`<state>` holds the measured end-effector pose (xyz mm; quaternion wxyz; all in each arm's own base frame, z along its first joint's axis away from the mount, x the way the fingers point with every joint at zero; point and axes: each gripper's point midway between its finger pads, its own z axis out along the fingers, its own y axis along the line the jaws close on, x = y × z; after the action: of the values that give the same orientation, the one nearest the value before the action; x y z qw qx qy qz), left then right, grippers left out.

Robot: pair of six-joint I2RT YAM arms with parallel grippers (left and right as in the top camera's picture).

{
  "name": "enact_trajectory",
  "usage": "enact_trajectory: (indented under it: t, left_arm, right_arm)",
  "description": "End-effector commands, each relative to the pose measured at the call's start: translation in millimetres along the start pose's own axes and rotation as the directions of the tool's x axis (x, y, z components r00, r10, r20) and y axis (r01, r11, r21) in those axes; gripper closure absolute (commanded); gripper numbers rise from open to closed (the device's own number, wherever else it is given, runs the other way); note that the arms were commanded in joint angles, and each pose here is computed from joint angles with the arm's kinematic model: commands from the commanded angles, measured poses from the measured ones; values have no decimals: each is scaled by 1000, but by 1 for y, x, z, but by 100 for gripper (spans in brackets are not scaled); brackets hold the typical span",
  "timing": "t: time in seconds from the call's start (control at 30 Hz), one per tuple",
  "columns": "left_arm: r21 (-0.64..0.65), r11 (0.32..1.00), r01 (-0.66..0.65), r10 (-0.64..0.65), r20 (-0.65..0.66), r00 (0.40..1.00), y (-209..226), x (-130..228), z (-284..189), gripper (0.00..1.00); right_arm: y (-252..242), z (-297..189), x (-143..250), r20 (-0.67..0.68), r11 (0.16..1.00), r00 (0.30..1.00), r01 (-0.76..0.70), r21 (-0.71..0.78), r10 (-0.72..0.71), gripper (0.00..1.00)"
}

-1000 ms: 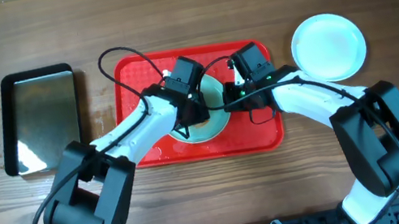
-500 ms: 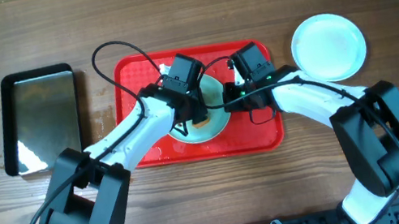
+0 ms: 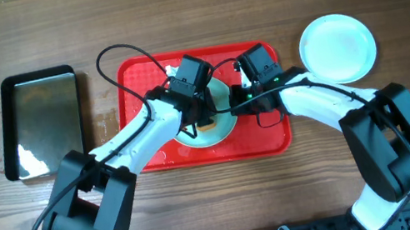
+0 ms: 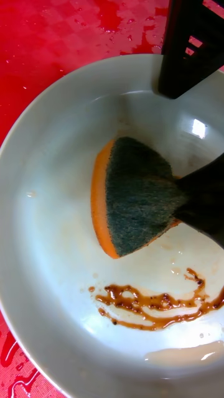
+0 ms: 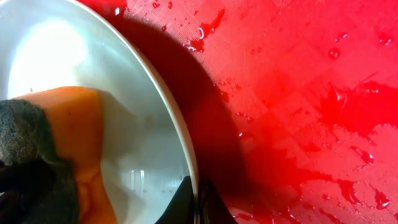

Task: Clean dirty plates on tray and stack at the side
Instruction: 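Scrub the remaining plate with the sponge while right gripper holds it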

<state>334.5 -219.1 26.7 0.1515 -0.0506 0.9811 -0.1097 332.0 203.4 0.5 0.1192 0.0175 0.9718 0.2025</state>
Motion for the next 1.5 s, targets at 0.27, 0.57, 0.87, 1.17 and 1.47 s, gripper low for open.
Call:
enact_trajectory:
  t: [0.27,0.57,0.87,1.17,1.47]
  left_arm:
    - [42,998,-39,42,-70,997,-22,22,16,96]
    - [-385,921,-60,47,-45,998,72,22,43,96]
    - [-641,767,-26,75,49,996,138,-7,1,96]
    - [-426,873,237,-77,360,930,100,-57,-94,96]
    - [-6,984,176,-176,59,983,18,-21,-48,96]
  right_arm:
    - [-11,7,12,-40,999,999,-6,42,8,96]
    - [-24,6,15,-42,994,999,0,110,4,96]
    - [-37,4,17,-41,984,999,-6,178,13,96]
    - [-38,4,19,-47,983,999,-7,182,15,96]
    - [-36,4,20,-51,985,998,-17,172,27,96]
